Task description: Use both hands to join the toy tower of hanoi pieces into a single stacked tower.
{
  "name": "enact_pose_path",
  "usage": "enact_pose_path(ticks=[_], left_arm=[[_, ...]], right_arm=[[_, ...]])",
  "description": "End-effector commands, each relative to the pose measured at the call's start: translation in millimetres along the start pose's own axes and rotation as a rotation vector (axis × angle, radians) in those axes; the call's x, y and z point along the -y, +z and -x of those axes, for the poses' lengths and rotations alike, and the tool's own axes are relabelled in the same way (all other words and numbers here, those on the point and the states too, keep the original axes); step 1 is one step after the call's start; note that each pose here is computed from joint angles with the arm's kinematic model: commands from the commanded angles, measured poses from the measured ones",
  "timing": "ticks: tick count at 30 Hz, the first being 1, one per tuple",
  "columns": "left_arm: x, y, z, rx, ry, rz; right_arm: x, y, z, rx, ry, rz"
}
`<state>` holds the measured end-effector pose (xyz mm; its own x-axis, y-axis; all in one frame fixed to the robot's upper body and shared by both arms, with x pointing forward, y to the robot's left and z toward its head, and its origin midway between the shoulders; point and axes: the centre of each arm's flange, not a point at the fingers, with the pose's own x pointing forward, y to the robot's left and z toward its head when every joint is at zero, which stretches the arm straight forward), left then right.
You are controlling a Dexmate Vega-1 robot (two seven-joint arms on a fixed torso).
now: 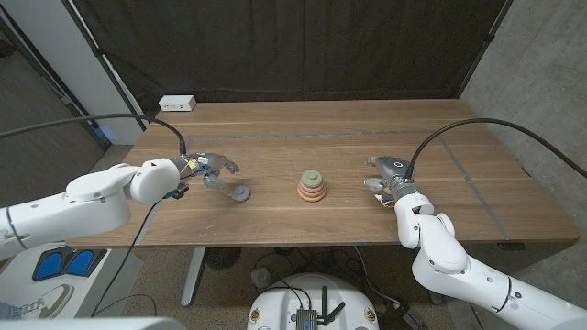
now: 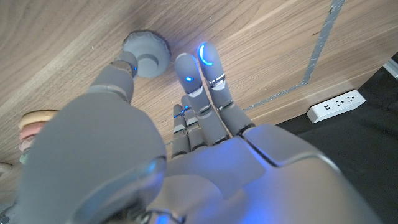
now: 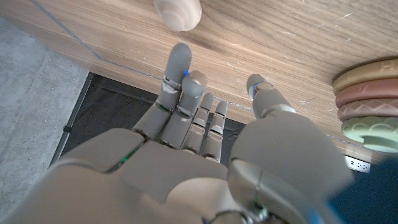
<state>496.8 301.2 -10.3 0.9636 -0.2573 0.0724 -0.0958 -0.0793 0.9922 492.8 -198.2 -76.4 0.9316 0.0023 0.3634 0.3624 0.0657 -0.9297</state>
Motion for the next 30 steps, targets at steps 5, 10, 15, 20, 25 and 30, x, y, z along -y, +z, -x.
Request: enact_pose_path(ticks=[5,10,15,20,25,30], left_arm=[[13.5,8.4,-9.9,0.012,0.002,-0.049],[18.4,10.0,-12.0,0.011,-0.008,-0.047],[22.5,11.5,-13.3,-0.001,0.002,-0.053],[26.1,11.5,-15.1,0.001,0.009,-0.043],[29.4,12.2,-17.2,-0.008,0.010,-0.050],[32.1,12.5,-19.8,-0.008,0.012,-0.050]], right_arm=[[2.2,-2.0,3.1,-0.009,0.008,0.011],[1.9,-2.1,2.9,-0.008,0.009,0.011],[2.6,-1.7,1.5,-0.007,0.013,0.011],[4.5,-1.4,1.4,-0.004,0.008,0.014],[5.4,-2.4,1.8,-0.008,0.007,0.013],[5.0,-3.1,2.2,-0.006,0.005,0.009]])
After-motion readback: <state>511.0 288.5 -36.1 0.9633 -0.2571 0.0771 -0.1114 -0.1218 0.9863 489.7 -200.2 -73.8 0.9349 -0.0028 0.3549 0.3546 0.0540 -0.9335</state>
